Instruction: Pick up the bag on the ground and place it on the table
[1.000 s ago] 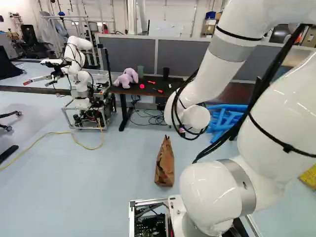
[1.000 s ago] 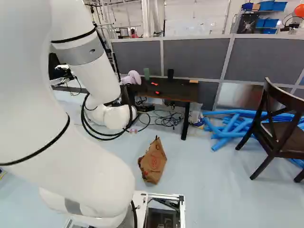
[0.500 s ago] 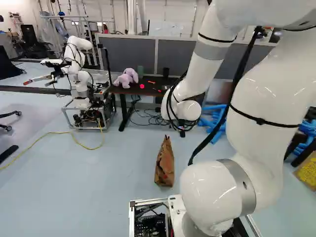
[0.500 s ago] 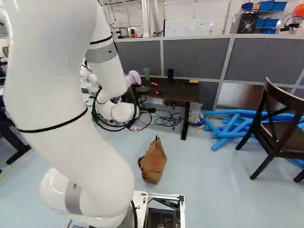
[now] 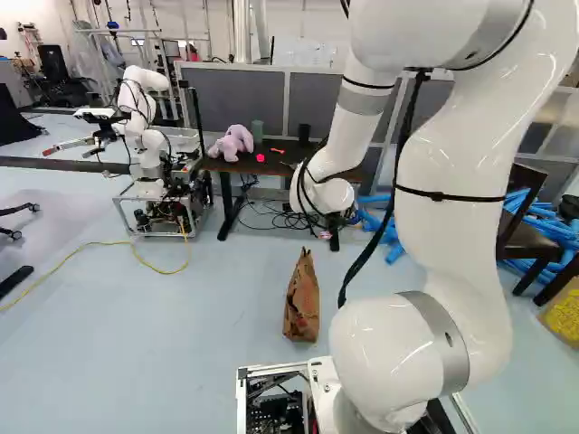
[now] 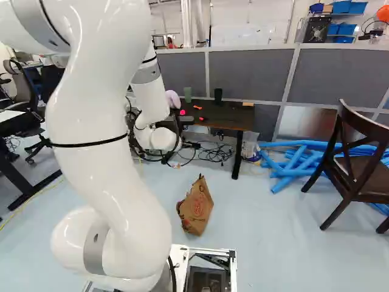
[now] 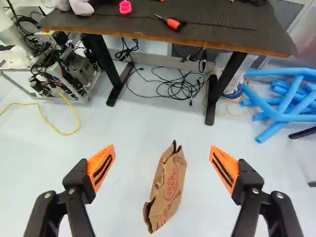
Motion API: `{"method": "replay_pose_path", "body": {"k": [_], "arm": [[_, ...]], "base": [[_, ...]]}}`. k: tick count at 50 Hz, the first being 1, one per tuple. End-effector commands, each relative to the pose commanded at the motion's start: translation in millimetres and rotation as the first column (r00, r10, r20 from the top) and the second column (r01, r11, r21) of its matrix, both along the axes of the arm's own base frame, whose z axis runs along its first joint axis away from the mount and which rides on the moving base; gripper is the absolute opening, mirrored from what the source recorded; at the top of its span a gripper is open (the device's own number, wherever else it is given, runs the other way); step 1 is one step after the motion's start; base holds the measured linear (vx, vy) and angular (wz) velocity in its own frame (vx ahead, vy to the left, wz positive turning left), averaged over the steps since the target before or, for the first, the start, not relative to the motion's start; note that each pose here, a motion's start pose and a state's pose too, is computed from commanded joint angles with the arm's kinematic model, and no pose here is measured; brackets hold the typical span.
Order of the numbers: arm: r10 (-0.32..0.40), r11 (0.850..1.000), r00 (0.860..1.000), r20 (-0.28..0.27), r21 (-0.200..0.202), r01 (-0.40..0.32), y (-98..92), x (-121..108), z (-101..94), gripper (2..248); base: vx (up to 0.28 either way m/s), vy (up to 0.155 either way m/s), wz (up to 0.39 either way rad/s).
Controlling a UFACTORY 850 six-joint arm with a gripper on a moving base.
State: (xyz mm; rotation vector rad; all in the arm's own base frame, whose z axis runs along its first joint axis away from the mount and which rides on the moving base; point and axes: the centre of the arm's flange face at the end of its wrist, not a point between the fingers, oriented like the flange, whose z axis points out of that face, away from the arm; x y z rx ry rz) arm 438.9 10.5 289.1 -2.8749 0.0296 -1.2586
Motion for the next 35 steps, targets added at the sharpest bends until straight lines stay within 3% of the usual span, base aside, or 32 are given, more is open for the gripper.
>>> {"method": "replay_pose_path", "body": {"k": [19,35], "arm": [[-0.012,1.000,0.996,-0.094,0.008,0.012,8.9,31,-30.0,247],[-0.027,1.000,0.982,-0.189,0.011,0.029,10.7,35,-54.3,247]], "base": [[0.000,0.000,0.000],[0.000,0.000,0.000]]}}
